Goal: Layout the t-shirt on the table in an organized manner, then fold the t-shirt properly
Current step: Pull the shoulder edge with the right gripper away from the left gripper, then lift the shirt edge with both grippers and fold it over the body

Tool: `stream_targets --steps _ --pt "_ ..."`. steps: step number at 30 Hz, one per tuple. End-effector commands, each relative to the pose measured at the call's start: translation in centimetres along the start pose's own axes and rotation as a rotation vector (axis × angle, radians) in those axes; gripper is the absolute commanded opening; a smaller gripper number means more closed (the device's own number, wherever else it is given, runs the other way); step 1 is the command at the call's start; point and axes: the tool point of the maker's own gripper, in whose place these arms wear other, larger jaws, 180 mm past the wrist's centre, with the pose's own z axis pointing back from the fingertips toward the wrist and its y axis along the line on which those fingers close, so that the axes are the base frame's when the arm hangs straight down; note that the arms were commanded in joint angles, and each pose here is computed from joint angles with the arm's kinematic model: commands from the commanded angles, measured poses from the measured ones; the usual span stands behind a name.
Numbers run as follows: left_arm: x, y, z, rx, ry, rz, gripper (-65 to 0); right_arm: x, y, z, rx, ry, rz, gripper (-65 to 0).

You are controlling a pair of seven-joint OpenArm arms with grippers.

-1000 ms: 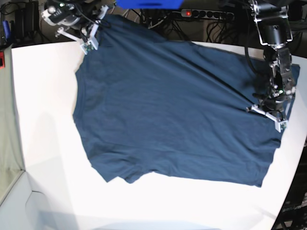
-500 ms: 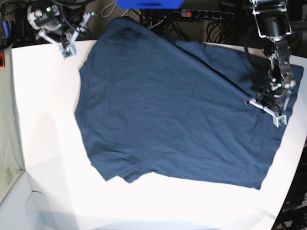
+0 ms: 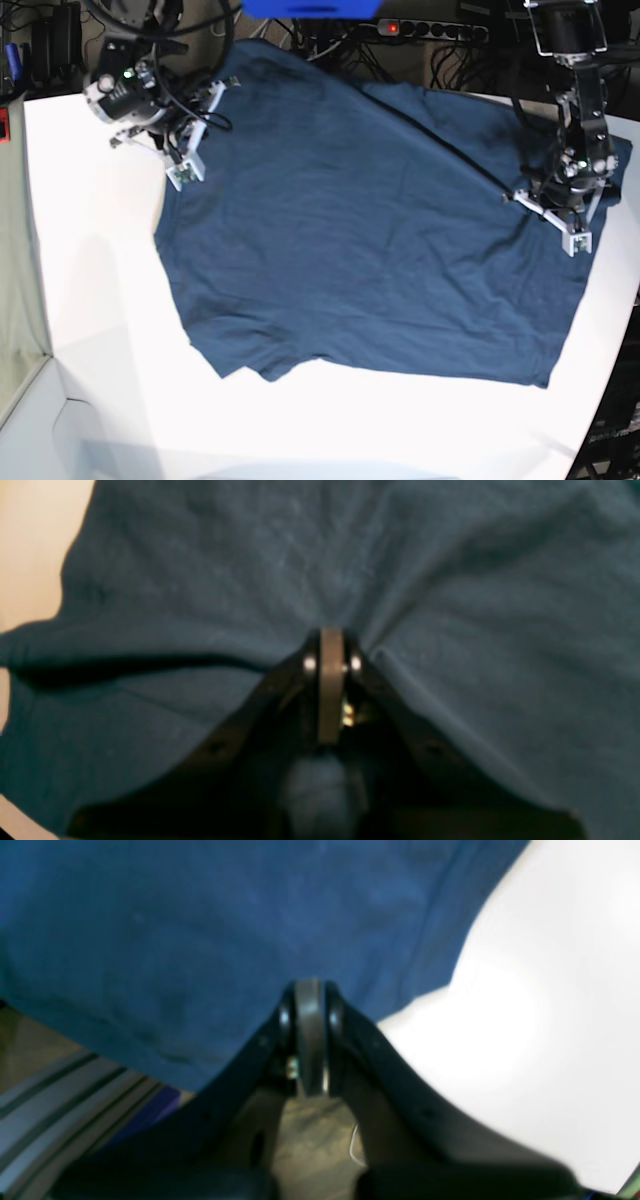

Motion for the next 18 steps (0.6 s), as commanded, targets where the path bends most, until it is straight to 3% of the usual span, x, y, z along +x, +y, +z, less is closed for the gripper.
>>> stream_targets --steps 1,6,11,18 --pt "2.4 0.3 0.6 0.006 -0.073 -0.010 -64.8 1.1 0.1 0.1 0.006 -0.037 0.003 -65.0" --pt "1.8 0.7 1.6 0.014 -0.075 -0.038 -64.8 0.8 0.0 -2.0 0.039 0.002 -0.007 -65.0" --pt "0.6 2.6 1.8 0.052 -0.055 0.001 -64.8 0.7 -2.0 -3.9 0.039 0.048 0.012 -65.0" --pt "-3.1 3.4 0.7 0.064 0.039 0.023 -64.8 2.5 -5.5 -5.6 0.019 0.059 -0.012 -65.0"
